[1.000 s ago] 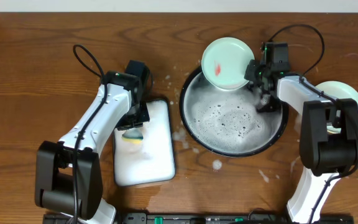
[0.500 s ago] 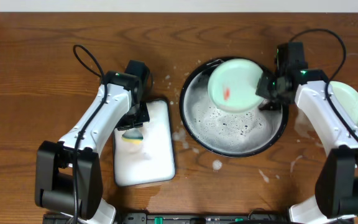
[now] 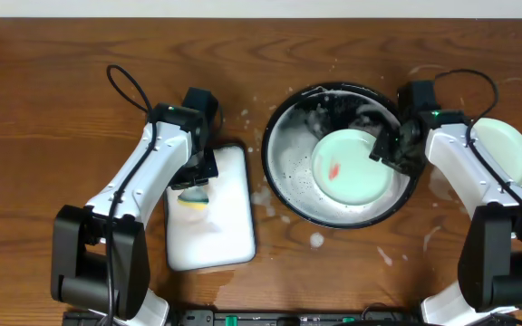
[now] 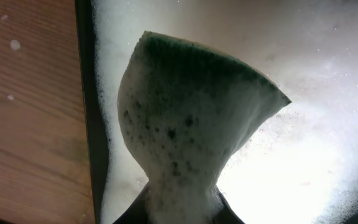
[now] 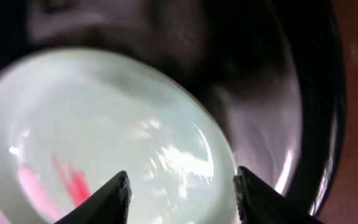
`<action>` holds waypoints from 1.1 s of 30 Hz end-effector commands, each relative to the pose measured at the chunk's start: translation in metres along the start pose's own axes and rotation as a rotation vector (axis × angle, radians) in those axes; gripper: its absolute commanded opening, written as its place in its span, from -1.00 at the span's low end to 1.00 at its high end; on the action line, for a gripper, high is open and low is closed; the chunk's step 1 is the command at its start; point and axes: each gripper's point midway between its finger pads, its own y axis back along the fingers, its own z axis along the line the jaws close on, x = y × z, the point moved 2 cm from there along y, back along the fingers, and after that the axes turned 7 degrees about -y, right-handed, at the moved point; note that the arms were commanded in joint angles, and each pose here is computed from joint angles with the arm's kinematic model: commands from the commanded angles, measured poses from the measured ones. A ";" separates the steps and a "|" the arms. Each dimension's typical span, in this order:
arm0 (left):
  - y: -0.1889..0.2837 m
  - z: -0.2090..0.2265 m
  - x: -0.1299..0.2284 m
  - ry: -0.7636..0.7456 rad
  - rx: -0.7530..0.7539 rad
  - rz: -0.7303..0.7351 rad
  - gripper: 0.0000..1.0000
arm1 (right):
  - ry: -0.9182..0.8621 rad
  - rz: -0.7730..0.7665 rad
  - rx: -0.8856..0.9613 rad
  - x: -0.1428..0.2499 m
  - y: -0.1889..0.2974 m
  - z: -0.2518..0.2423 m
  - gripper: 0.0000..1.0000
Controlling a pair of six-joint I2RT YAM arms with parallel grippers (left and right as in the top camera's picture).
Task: Clean dirty plates on tray and stack at the side
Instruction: 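Move right gripper back and grip the last green plate's rim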
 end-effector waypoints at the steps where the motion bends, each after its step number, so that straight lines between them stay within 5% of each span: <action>1: -0.001 0.002 0.000 -0.006 -0.007 0.004 -0.66 | 0.337 -0.072 -0.039 -0.019 0.016 0.014 0.05; 4: -0.001 0.002 0.000 -0.006 -0.007 0.005 -0.66 | 0.445 -0.064 -0.014 -0.019 0.013 0.008 0.07; 12: -0.001 0.002 0.000 -0.006 -0.008 0.006 -0.66 | 0.353 0.128 0.097 0.002 -0.028 -0.033 -0.12; 19: -0.001 0.002 0.001 -0.006 -0.008 0.007 -0.66 | 0.276 0.273 0.108 0.023 -0.062 -0.041 -0.97; 33: -0.001 0.003 0.001 -0.041 -0.008 0.008 -0.66 | 0.314 0.102 -0.046 -0.012 -0.049 -0.003 -0.98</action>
